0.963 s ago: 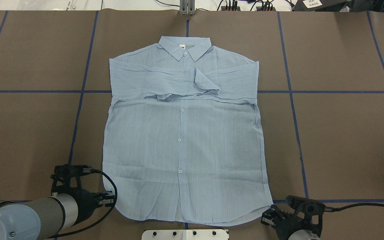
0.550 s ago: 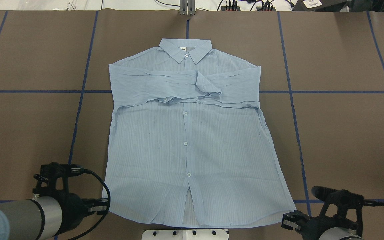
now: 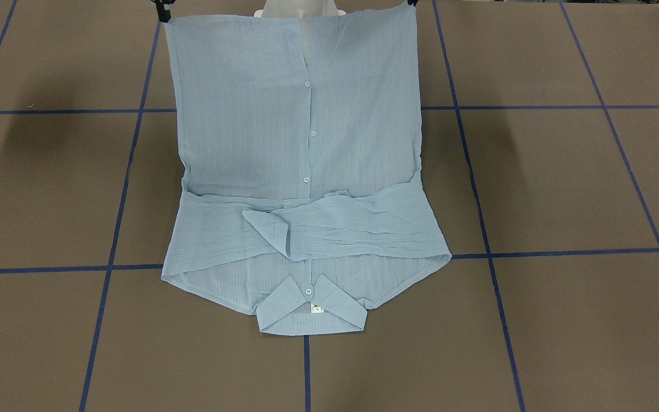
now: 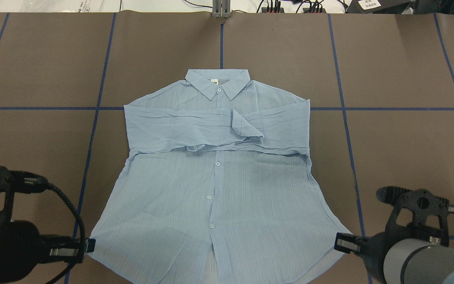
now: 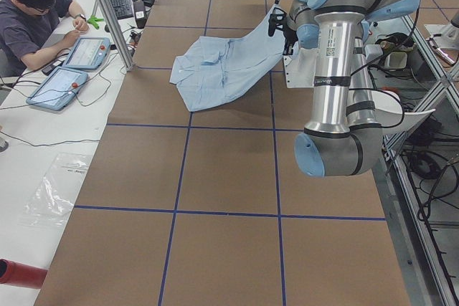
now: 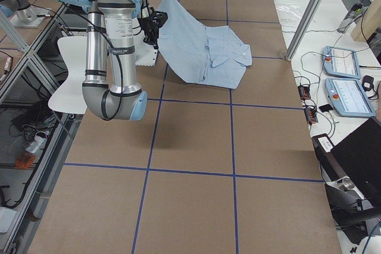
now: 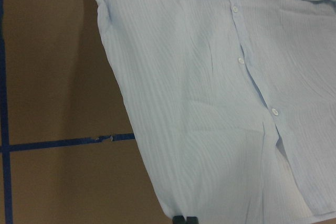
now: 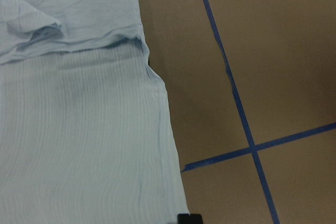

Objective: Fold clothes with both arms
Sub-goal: 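Grasp the hem corners with both grippers and fold them toward the collar, then release the hem with both grippers and lift them away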

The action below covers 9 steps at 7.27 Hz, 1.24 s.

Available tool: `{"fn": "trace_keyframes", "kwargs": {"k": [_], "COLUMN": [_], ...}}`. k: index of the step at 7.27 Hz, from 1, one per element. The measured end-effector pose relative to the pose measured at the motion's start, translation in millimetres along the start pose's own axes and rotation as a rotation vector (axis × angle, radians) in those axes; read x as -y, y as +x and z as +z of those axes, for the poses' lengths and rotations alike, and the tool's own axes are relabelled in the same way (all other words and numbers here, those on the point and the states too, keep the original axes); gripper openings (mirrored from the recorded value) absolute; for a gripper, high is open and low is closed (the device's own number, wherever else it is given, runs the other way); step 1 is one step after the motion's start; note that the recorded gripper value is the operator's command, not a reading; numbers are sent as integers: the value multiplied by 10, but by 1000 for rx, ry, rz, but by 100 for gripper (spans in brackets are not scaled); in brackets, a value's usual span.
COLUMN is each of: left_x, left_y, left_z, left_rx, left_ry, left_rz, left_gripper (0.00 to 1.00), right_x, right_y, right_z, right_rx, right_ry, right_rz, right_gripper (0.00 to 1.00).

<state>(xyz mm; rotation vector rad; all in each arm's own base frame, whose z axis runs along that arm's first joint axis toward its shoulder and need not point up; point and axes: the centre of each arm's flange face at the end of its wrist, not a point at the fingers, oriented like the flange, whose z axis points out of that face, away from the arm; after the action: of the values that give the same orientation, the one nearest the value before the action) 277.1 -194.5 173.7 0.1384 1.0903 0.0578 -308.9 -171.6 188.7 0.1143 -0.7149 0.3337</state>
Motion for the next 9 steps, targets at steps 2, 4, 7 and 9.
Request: {"fn": "trace_keyframes", "kwargs": {"k": [2,4,7,9], "left_x": [564,1375,2411,2915], "left_y": [199,181,-40,-202], "left_z": [309,530,740,1273], "left_rx": [55,152,285,316], "left_ry": [82,189,277,316], "left_rz": [23,47,55,55], "left_gripper": [0,0,0,0], "right_x": [592,1243,2184,2709], "right_y": [-143,-321,-795,-1059], "right_z": [-115,-200,101,749], "right_rx": [8,2,12,13], "right_ry": [56,126,216,253], "right_rz": [-29,-28,23,34], "right_gripper": [0,0,0,0]}}
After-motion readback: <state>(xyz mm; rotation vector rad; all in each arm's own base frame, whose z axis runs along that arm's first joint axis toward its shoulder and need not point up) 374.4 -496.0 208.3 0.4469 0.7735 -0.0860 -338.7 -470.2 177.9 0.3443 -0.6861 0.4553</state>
